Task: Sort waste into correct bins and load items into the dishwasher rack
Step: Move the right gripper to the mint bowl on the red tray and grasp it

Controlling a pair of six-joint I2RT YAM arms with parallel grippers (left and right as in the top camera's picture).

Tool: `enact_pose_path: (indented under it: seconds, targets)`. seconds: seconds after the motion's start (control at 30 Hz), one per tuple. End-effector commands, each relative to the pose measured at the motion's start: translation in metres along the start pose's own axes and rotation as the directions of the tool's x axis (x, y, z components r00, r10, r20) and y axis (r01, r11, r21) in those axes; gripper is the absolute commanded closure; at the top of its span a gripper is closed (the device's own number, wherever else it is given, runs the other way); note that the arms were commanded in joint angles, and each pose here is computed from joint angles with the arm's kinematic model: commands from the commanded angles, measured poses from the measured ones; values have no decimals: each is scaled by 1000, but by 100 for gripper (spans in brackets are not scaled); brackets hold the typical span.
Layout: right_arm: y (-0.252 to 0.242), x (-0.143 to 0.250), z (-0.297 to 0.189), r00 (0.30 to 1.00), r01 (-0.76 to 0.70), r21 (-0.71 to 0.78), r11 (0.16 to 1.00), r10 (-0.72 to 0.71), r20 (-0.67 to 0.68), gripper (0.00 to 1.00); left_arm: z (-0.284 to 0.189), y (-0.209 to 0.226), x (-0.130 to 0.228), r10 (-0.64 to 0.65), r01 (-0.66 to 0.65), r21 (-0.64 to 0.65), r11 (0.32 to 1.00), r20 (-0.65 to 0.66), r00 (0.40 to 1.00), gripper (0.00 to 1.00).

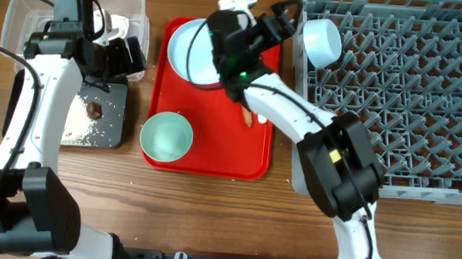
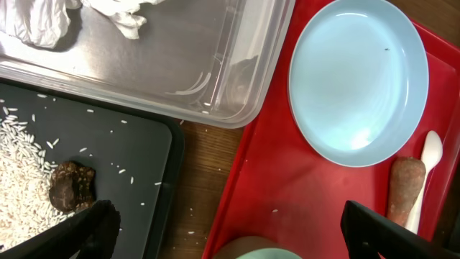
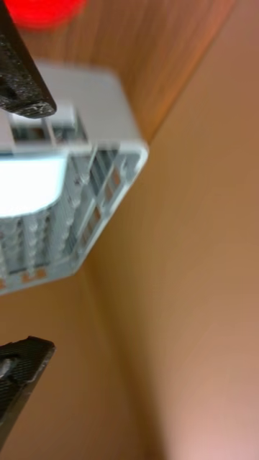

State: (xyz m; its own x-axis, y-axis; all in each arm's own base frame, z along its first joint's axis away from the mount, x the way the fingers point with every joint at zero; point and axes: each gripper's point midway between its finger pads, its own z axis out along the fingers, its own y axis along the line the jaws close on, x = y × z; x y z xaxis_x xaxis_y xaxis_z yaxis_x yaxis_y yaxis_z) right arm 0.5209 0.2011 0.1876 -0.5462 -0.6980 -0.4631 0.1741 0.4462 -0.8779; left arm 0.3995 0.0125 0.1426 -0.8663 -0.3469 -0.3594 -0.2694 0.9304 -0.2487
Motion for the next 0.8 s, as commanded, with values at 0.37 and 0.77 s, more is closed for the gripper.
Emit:
enact_pose_path:
  seconds: [0.37, 0.77]
  targets:
    - [83, -27, -183, 795, -547, -837, 0, 311, -520, 21, -9, -2, -6, 4, -5, 5, 1000, 29, 1000, 0]
    - [184, 68, -252, 522, -852, -512, -108, -234, -820, 45, -9, -2, -6, 4, -5, 5, 1000, 29, 1000, 0]
